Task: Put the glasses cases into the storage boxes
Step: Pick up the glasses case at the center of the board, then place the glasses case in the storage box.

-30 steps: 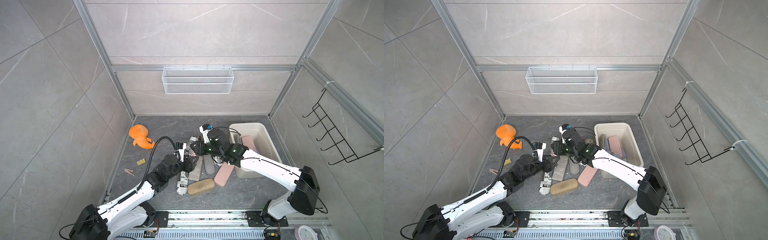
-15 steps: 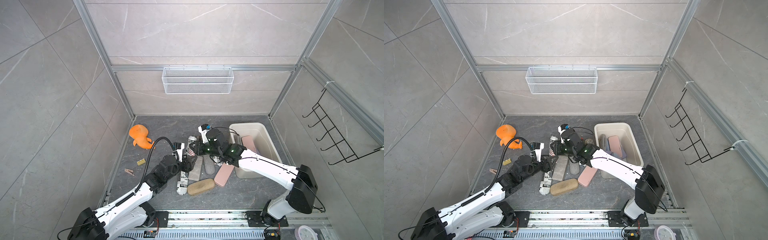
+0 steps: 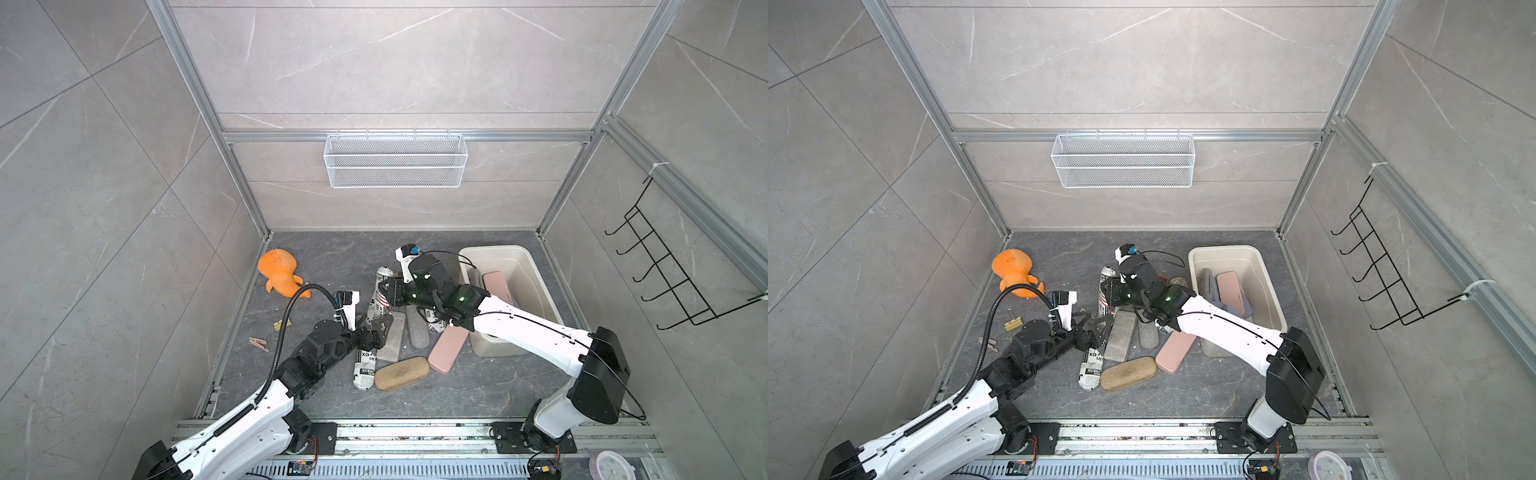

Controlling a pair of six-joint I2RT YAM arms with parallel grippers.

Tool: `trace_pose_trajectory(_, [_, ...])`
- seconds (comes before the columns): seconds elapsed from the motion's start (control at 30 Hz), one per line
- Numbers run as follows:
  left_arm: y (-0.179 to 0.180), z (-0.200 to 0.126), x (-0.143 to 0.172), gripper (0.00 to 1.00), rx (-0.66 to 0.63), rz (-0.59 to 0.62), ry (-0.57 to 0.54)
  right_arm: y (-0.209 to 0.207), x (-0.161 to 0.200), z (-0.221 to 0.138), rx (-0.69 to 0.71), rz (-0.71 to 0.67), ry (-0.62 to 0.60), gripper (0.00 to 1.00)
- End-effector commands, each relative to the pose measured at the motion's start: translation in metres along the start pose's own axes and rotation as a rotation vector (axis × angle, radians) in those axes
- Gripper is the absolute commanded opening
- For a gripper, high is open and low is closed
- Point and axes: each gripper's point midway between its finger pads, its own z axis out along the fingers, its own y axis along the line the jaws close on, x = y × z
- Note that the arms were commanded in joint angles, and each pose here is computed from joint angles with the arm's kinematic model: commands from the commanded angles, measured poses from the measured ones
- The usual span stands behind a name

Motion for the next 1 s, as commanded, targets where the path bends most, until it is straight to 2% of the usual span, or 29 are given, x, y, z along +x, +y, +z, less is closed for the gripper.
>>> trace_pose_trajectory(0.0, [0.005, -0.011, -0.002, 0.97, -0.025, -0.033, -0.023, -0.003, -0.031, -0.014, 0.039, -0.034, -0.078, 0.32])
trace_pose_trajectory(0.2, [0.024, -0.027, 0.005, 0.97, -0.101, -0.057, -0.044, -0.04, -0.05, -0.05, 0.159, -0.078, -0.116, 0.31])
trace_pose_trajectory(0.37, [0.037, -0.034, 0.014, 0.96, -0.143, -0.076, -0.056, -0.104, -0.074, -0.11, 0.307, -0.066, -0.167, 0.32])
trace_pose_trajectory(0.53, [0.043, -0.035, 0.014, 0.97, -0.169, -0.07, -0.067, -0.165, -0.092, -0.172, 0.524, -0.066, -0.202, 0.31])
trace_pose_trajectory(0.63, [0.043, -0.033, 0.013, 0.97, -0.177, -0.064, -0.063, -0.2, -0.094, -0.194, 0.674, -0.071, -0.182, 0.32])
trace_pose_trajectory(0.73, [0.049, -0.031, 0.016, 0.98, -0.205, -0.071, -0.052, -0.225, -0.087, -0.198, 0.774, -0.071, -0.128, 0.33])
trace_pose_trajectory(0.87, [0.094, -0.044, 0.025, 0.98, -0.477, -0.165, -0.044, -0.252, -0.073, -0.186, 0.857, -0.067, -0.064, 0.31])
trace_pose_trajectory(0.97, [0.103, -0.049, 0.027, 0.98, -0.553, -0.163, -0.018, -0.266, -0.076, -0.183, 0.893, -0.084, -0.069, 0.31])
